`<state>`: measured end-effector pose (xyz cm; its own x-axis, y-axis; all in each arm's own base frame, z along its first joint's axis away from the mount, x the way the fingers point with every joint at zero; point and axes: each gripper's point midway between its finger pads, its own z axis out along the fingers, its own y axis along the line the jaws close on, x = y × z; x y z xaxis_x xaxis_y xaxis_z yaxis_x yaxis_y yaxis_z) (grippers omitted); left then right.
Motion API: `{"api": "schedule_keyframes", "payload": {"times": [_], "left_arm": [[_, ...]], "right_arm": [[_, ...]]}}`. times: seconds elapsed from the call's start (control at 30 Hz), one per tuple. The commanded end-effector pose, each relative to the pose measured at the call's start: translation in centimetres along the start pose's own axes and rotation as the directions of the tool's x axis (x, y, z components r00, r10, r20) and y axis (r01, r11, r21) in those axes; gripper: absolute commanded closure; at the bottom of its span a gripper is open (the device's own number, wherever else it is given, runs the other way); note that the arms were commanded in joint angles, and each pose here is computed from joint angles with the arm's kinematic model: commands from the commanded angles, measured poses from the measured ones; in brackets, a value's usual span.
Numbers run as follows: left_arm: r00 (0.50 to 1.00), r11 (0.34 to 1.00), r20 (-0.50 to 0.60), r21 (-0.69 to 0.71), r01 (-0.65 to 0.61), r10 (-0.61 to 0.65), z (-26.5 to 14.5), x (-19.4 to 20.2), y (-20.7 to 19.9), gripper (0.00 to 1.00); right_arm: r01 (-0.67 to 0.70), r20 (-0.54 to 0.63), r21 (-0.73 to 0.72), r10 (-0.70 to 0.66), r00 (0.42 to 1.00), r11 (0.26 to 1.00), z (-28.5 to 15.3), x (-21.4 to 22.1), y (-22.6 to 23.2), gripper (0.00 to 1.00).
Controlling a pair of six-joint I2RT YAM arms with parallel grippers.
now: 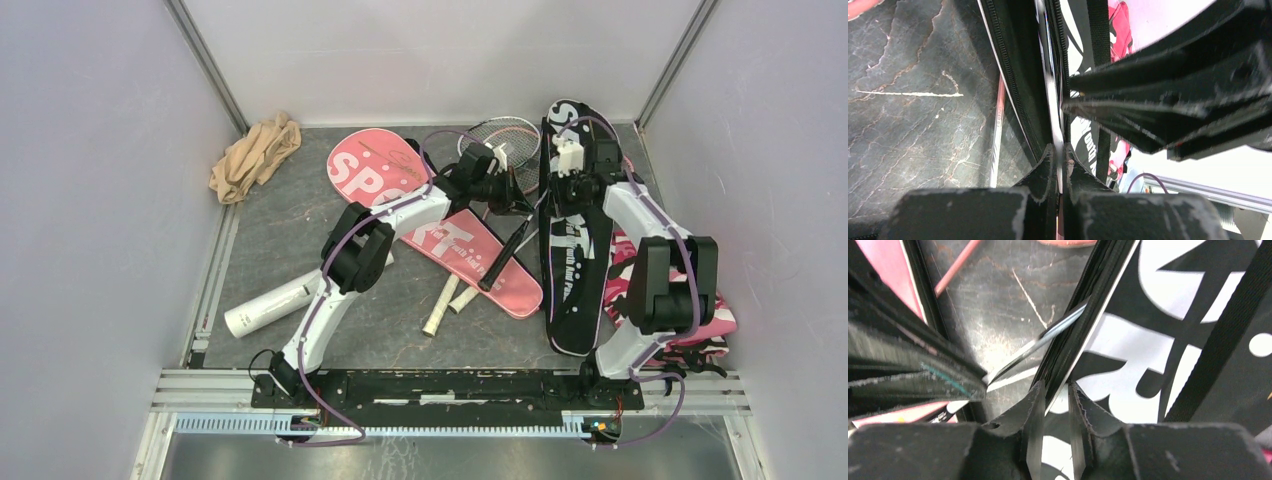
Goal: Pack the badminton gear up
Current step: Place the racket in the racket bag.
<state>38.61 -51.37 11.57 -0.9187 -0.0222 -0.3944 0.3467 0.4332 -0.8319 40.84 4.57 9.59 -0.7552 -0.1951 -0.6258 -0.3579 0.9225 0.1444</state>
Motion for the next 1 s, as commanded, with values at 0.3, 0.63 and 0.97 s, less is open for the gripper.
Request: {"api": "schedule_keyframes", "payload": {"times": [0.3, 0.63, 0.97], "left_arm": [[0.989, 0.989, 0.124, 0.111, -0.096, 0.082, -1.2, -3.9, -5.2, 0.98], [0.99, 0.989, 0.118, 0.118, -0.095, 0.081, -1.1, -3.6, -5.3, 0.98], [0.99, 0.988, 0.113, 0.119, -0.095, 0.082, -1.2, -3.4, -5.3, 0.98]], "right_arm": [[0.131, 0.022, 0.198, -0.138, 0.99, 0.971, -1.2, -0.7, -0.3, 0.5], [0.163, 0.019, 0.288, -0.176, 0.984, 0.943, 0.2, -1.9, -1.0, 0.48], [0.188, -0.004, 0.403, -0.203, 0.979, 0.896, 0.4, -2.3, -3.0, 0.51]]}}
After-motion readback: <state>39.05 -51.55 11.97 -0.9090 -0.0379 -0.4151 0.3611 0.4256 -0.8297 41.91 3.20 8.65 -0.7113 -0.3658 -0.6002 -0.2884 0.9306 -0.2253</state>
